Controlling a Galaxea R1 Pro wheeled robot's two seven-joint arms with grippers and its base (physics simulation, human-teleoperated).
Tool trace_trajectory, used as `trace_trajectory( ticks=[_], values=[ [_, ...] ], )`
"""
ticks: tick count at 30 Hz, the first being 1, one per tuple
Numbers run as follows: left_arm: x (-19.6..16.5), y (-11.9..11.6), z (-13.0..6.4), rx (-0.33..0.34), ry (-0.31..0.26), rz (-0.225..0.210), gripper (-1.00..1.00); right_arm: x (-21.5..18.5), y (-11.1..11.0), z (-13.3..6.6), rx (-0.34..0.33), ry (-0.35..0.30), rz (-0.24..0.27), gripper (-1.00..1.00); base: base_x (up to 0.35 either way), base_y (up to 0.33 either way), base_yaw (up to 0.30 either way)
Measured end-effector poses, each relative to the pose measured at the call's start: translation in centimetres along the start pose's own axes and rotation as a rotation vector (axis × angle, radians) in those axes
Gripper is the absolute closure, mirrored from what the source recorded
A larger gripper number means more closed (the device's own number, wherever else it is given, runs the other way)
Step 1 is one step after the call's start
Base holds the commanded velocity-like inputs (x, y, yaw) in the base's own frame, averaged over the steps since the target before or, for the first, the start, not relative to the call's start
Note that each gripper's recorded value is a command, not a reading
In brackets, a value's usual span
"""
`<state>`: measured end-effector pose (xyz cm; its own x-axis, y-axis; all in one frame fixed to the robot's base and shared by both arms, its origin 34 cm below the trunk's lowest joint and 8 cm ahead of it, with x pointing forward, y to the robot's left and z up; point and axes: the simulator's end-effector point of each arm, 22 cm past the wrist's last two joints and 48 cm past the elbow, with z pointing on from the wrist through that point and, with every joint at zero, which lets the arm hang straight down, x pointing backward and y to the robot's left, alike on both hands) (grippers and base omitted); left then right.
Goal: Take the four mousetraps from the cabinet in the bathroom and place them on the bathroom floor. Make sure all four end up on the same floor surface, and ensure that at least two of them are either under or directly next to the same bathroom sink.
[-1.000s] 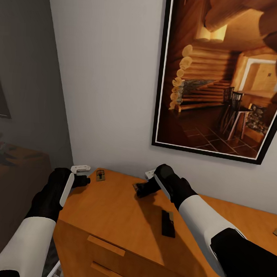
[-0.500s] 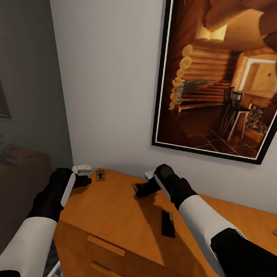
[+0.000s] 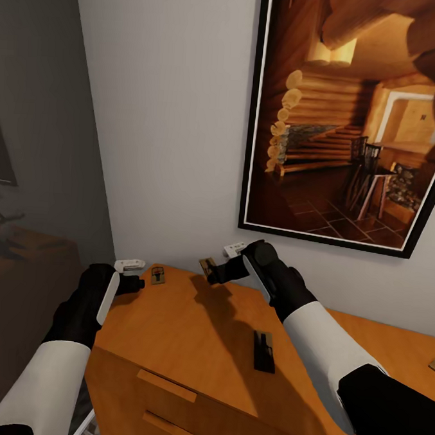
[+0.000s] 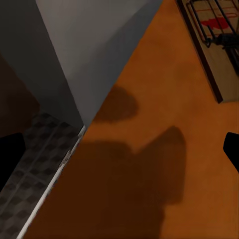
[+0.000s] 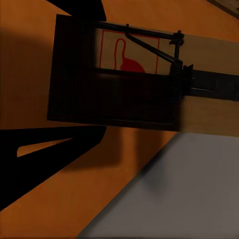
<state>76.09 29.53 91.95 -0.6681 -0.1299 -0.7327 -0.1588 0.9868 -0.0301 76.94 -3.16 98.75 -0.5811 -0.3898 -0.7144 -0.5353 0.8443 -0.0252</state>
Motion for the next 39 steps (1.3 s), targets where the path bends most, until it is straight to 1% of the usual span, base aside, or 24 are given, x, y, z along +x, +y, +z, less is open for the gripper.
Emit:
trace_trajectory(
  ticks=[17,24,26,29,32,33,39],
  values=[
    [0.1,-0.3,0.0,0.005,0.001,0.0,-1.0,0.0,-0.1,0.0,0.005,-0.001,0.0,1.0,0.0,0.0,0.0],
    [0.1,-0.5,0.0,0.008,0.002,0.0,-1.0,0.3,-0.4,0.2,0.015,0.008,0.003,1.0,0.0,0.0,0.0],
    [0.6,-1.2,0.3,0.02,0.013,-0.002,-1.0,0.9,-0.9,0.3,0.027,0.013,0.001,1.0,0.0,0.0,0.0],
    [1.3,-1.3,0.6,0.02,0.03,0.0,-1.0,1.7,-1.6,0.3,0.034,0.015,0.009,1.0,0.0,0.0,0.0],
    [1.6,-1.1,0.8,0.017,0.039,0.002,-1.0,1.5,-2.8,-0.2,0.059,0.005,0.005,1.0,0.0,0.0,0.0],
    [1.6,-1.0,0.8,0.015,0.039,0.003,-1.0,1.8,-3.4,-0.2,0.07,0.012,0.007,1.0,0.0,0.0,0.0],
    [2.4,-0.9,1.4,0.009,0.062,0.008,-1.0,3.0,-1.8,1.0,0.043,0.045,0.014,1.0,0.0,0.0,0.0]
  ],
)
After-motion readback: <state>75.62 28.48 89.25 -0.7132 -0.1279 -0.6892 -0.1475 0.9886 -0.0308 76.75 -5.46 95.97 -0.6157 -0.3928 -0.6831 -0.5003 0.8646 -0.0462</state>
